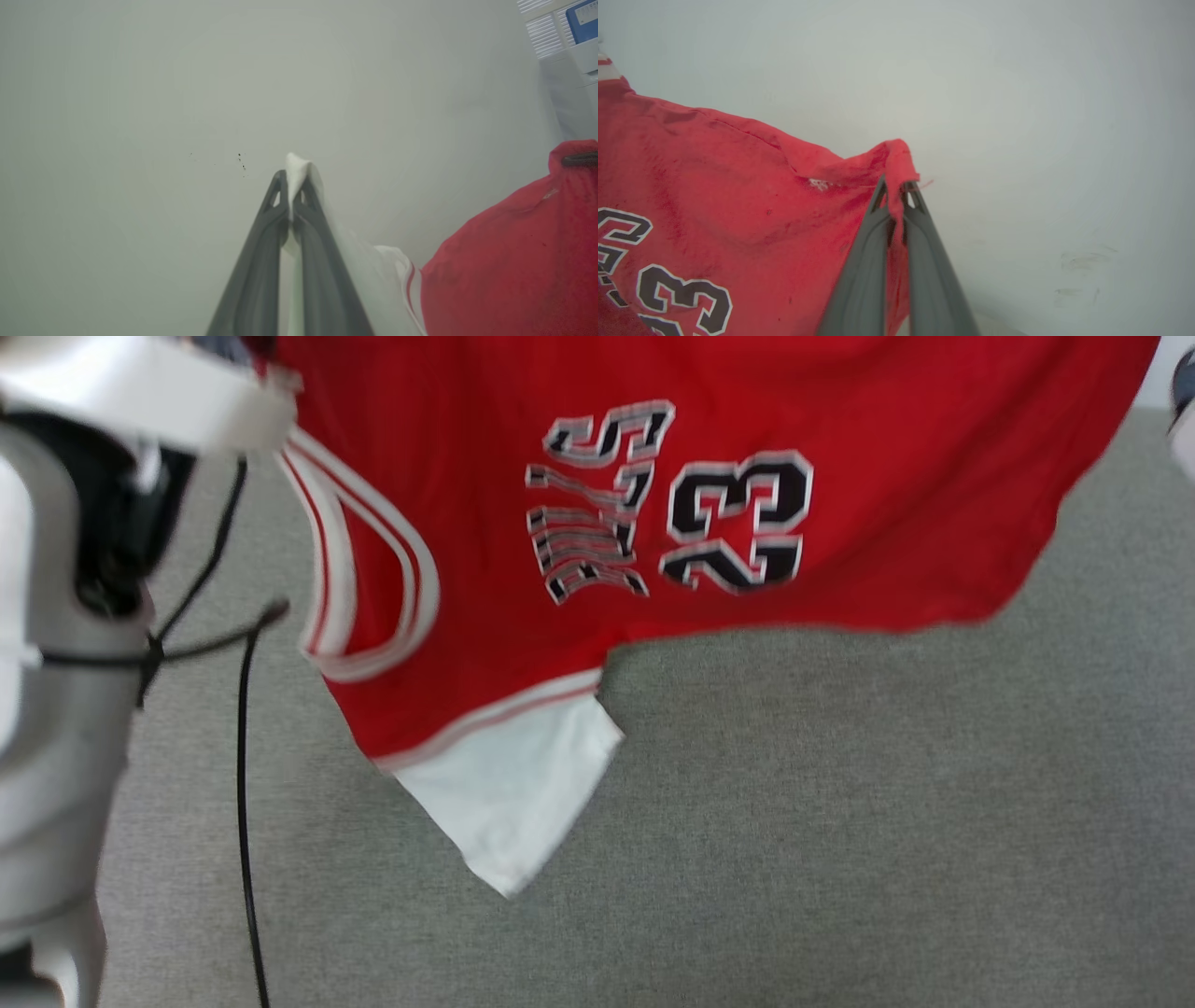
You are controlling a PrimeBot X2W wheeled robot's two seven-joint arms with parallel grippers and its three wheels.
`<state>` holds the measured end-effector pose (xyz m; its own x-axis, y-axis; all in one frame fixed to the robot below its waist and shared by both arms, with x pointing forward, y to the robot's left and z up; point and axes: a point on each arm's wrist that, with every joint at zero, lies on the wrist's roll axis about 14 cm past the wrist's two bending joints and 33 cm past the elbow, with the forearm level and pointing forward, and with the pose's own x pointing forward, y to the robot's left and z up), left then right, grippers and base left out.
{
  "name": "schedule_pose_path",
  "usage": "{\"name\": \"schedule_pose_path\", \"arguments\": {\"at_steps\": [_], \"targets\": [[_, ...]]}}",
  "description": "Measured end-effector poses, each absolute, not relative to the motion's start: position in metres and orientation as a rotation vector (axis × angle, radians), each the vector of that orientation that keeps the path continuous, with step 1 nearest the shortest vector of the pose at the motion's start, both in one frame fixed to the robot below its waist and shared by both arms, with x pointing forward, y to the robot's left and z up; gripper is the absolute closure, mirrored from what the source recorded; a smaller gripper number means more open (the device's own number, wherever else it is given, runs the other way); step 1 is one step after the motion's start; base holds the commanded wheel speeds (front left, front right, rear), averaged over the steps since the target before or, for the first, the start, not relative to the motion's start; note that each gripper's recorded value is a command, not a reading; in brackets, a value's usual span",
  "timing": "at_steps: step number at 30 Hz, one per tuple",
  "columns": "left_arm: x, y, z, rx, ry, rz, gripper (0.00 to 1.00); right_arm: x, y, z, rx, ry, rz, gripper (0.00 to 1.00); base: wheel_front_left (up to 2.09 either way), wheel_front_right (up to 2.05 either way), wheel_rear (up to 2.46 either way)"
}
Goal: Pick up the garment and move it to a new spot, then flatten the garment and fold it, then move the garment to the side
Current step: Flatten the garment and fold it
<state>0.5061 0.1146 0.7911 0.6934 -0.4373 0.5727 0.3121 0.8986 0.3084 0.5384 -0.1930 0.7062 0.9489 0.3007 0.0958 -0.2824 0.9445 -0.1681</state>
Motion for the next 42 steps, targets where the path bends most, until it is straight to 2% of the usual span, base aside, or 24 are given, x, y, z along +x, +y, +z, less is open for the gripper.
{"name": "schedule_pose_path", "arguments": {"at_steps": [11,21,32,35,37,42], "targets": [[0.586,0.1,0.853,0.25,-0.803,-0.413,1.0,0.617,-0.202,0.756,-0.233,-0.248,0.192,1.0,0.0,0.0,0.0],[0.651,0.114,0.854,0.28,-0.8,-0.365,1.0,0.678,-0.197,0.771,-0.277,-0.31,0.153,1.0,0.0,0.0,0.0],[0.701,0.13,0.782,0.266,-0.66,-0.361,1.0,0.726,-0.186,0.692,-0.271,-0.18,0.187,1.0,0.0,0.0,0.0],[0.705,0.132,0.764,0.255,-0.622,-0.366,1.0,0.728,-0.183,0.674,-0.274,-0.15,0.203,1.0,0.0,0.0,0.0],[0.705,0.136,0.736,0.232,-0.56,-0.378,1.0,0.724,-0.177,0.644,-0.256,-0.099,0.234,1.0,0.0,0.0,0.0],[0.694,0.141,0.687,0.189,-0.457,-0.395,1.0,0.706,-0.167,0.597,-0.222,-0.024,0.29,1.0,0.0,0.0,0.0]]}}
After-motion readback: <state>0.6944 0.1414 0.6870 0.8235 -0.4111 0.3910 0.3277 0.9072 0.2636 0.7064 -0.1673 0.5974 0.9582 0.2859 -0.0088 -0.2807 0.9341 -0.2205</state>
